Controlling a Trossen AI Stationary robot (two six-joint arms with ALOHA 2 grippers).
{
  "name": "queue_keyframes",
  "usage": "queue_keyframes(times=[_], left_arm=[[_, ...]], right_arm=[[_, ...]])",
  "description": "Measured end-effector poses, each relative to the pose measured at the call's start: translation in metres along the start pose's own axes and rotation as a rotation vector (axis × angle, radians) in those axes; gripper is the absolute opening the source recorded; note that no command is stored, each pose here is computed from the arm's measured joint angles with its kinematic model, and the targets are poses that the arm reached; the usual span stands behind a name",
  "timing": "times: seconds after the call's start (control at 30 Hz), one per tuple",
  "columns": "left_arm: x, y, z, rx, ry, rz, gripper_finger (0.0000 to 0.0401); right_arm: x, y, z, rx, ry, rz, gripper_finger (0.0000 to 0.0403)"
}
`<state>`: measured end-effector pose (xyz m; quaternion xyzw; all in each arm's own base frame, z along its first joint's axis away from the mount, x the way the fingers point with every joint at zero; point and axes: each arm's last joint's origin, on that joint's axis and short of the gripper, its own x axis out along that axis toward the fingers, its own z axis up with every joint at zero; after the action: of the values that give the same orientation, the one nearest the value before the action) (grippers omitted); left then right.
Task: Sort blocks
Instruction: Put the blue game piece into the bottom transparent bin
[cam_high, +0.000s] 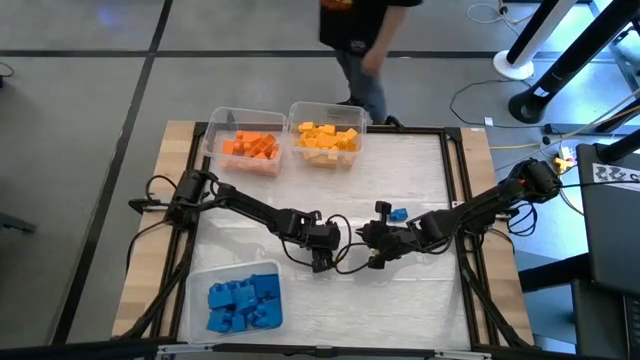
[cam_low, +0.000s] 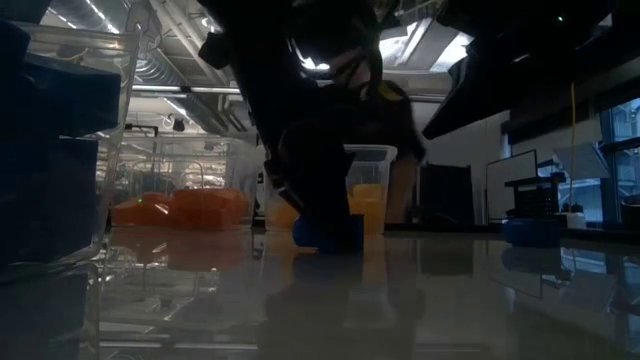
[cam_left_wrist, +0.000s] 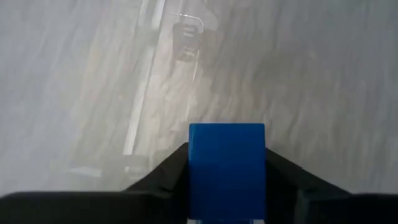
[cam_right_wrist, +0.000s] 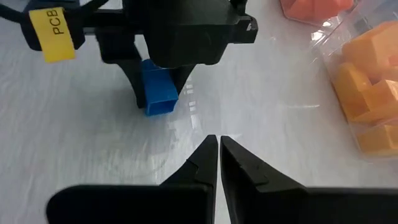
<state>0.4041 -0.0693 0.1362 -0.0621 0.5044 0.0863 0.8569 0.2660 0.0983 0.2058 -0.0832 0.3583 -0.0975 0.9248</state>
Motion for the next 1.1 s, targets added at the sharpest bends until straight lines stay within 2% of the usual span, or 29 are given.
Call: queue_keyframes(times=[0.03, 0.2, 0.3, 0.5, 0.67, 0.77, 0.9, 1.1], left_arm=[[0.000, 0.000, 0.000, 0.003, 0.001, 0.001, 0.0119], [-0.007, 0.000, 0.002, 0.019, 0.004, -0.015, 0.0117], [-0.024, 0.001, 0.007, 0.027, -0.011, -0.044, 0.0117], [-0.083, 0.005, 0.016, 0.044, -0.026, -0.123, 0.0117], [-0.153, 0.005, 0.015, -0.003, -0.084, -0.255, 0.0117], [-0.196, 0.000, 0.005, -0.001, -0.107, -0.369, 0.0117], [-0.239, -0.017, -0.020, 0.038, -0.096, -0.470, 0.0117], [-0.253, -0.058, -0.063, 0.127, -0.019, -0.535, 0.0148]], right_arm=[[0.000, 0.000, 0.000, -0.004, 0.000, 0.000, 0.0021], [-0.001, -0.001, 0.001, -0.052, -0.003, 0.004, 0.0021], [-0.008, -0.003, 0.004, -0.097, -0.022, 0.028, 0.0021], [-0.037, -0.019, 0.009, -0.089, -0.062, 0.036, 0.0021], [-0.059, -0.033, 0.008, -0.145, -0.069, 0.015, 0.0021], [-0.066, -0.039, 0.004, -0.207, -0.051, -0.015, 0.0021], [-0.067, -0.042, 0.001, -0.270, -0.023, -0.064, 0.0021], [-0.063, -0.048, -0.003, -0.278, 0.037, -0.053, 0.0021]])
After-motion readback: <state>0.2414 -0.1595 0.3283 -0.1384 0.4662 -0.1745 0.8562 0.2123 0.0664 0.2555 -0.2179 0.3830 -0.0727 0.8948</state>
